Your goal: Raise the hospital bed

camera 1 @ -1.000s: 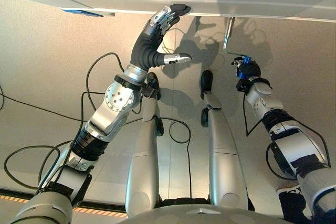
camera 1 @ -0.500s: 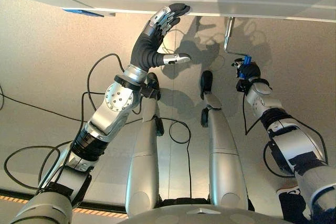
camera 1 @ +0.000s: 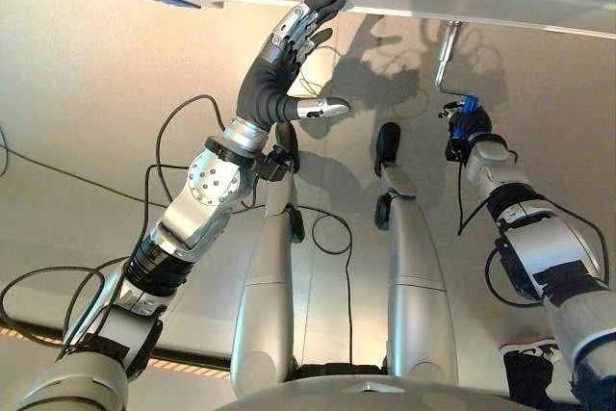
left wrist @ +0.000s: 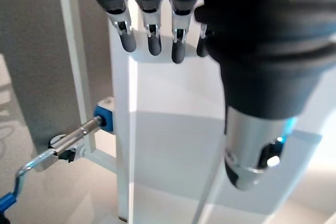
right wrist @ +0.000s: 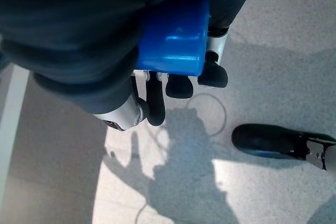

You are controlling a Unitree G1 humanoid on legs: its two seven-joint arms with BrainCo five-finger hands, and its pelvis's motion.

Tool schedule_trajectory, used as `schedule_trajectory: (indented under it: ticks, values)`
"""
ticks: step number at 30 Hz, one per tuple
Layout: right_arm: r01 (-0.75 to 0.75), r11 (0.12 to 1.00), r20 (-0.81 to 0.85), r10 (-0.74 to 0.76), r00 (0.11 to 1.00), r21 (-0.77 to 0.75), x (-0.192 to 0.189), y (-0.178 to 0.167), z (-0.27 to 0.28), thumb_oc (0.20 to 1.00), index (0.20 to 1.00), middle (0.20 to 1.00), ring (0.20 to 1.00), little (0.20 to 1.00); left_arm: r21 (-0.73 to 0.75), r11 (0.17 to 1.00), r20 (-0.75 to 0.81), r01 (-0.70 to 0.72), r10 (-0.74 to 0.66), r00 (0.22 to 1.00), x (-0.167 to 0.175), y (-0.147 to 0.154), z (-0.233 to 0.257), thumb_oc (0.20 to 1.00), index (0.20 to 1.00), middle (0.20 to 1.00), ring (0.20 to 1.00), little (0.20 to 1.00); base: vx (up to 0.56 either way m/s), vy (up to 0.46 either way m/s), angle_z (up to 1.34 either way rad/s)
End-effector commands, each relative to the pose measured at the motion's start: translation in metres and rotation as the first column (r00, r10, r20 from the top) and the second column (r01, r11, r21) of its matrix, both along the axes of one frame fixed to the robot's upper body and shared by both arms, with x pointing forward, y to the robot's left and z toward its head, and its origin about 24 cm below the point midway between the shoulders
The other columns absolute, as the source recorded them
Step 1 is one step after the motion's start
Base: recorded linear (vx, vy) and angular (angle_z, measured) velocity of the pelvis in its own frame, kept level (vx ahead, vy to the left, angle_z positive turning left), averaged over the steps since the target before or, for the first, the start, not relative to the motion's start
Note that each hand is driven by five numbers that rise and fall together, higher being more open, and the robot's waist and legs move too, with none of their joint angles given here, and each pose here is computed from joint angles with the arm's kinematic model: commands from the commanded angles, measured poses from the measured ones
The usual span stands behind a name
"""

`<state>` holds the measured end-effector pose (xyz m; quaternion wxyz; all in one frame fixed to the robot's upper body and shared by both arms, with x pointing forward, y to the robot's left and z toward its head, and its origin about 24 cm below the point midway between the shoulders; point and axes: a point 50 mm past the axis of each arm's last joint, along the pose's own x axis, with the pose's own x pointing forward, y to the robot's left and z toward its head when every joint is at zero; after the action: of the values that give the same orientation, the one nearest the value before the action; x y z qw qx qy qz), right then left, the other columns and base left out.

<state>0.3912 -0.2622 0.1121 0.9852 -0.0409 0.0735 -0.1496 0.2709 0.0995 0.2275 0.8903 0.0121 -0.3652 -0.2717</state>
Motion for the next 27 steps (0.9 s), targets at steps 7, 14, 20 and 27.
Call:
schedule_trajectory:
  ticks: [7,14,20,27]
  values:
    - [0.012,0.969,-0.086,-0.034,0.996,-0.247,0.004,-0.012,0.020,0.200,0.200,0.200,0.200,0.200,-0.094,0.985,0.132,0.147,-0.134,0.982,-0.030,-0.012,0.022,1.000,1.000,1.000,1.000,1.000,0.00,0.003,0.02]
    - [-0.233,0.792,-0.127,0.196,0.972,-0.565,0.024,0.053,0.036,0.200,0.200,0.200,0.200,0.200,-0.090,0.987,0.160,0.135,-0.119,0.980,-0.031,-0.011,0.026,1.000,1.000,1.000,1.000,1.000,0.00,0.000,0.00]
    - [-0.402,0.570,-0.175,0.411,0.895,-0.717,0.027,0.127,0.032,0.200,0.200,0.200,0.200,0.200,-0.115,0.987,0.176,0.116,-0.095,0.980,-0.032,-0.008,0.029,1.000,1.000,1.000,1.000,1.000,0.00,0.013,-0.03]
    - [-0.473,0.217,-0.287,0.563,0.775,-0.854,0.015,0.190,0.024,0.200,0.200,0.200,0.200,0.200,-0.141,0.984,0.167,0.108,-0.083,0.982,-0.033,-0.003,0.027,1.000,1.000,1.000,1.000,1.000,0.00,0.011,-0.04]
